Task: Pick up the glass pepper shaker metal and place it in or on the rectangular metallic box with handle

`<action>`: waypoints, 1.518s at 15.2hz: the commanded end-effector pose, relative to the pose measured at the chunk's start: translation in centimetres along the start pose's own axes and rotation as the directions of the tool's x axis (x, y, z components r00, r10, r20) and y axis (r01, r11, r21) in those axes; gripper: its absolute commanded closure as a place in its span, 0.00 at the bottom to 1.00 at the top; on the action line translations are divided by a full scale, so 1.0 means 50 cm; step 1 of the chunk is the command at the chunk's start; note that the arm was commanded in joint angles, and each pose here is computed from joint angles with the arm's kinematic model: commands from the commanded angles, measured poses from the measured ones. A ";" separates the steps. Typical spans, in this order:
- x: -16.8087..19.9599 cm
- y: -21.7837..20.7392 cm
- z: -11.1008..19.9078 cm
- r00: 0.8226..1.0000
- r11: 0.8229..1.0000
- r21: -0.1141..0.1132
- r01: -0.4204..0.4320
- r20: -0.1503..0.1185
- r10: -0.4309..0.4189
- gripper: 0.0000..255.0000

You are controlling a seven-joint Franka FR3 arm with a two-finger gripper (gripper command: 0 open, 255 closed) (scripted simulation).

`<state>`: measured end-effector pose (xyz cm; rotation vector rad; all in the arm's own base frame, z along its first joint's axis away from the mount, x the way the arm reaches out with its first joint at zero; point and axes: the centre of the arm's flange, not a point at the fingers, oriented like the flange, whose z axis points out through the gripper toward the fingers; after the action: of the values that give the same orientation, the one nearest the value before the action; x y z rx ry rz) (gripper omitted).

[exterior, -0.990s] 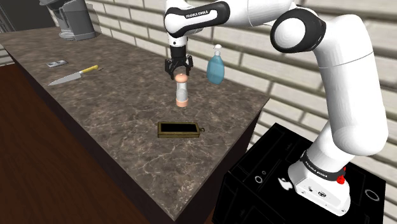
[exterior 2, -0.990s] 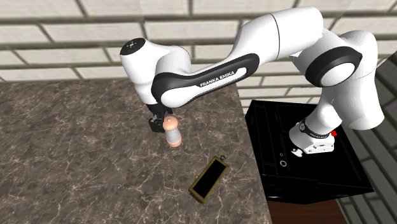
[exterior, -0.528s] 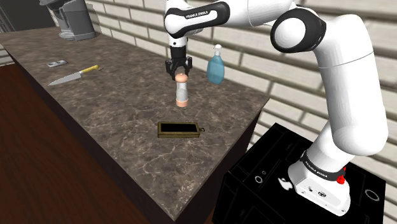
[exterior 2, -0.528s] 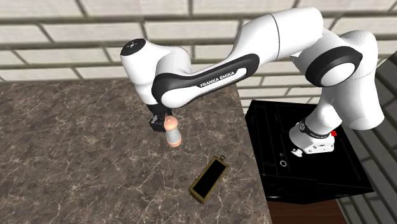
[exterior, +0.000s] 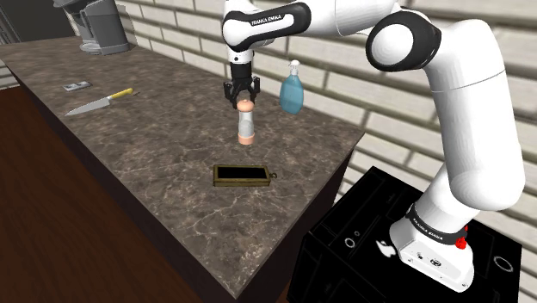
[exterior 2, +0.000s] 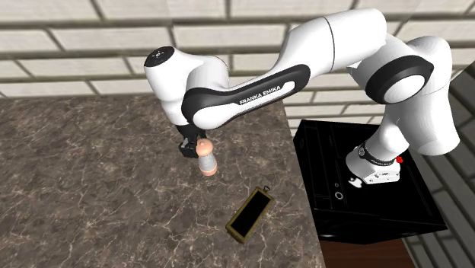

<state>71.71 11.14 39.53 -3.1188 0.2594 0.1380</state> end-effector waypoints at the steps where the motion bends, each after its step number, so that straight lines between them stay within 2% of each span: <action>1: 0.000 0.000 0.001 1.000 1.000 0.000 0.000 0.001 0.000 1.00; 23: -0.020 0.000 -0.231 1.000 1.000 0.000 0.000 0.001 0.000 1.00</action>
<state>71.80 11.15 50.58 -3.1188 0.2596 0.1380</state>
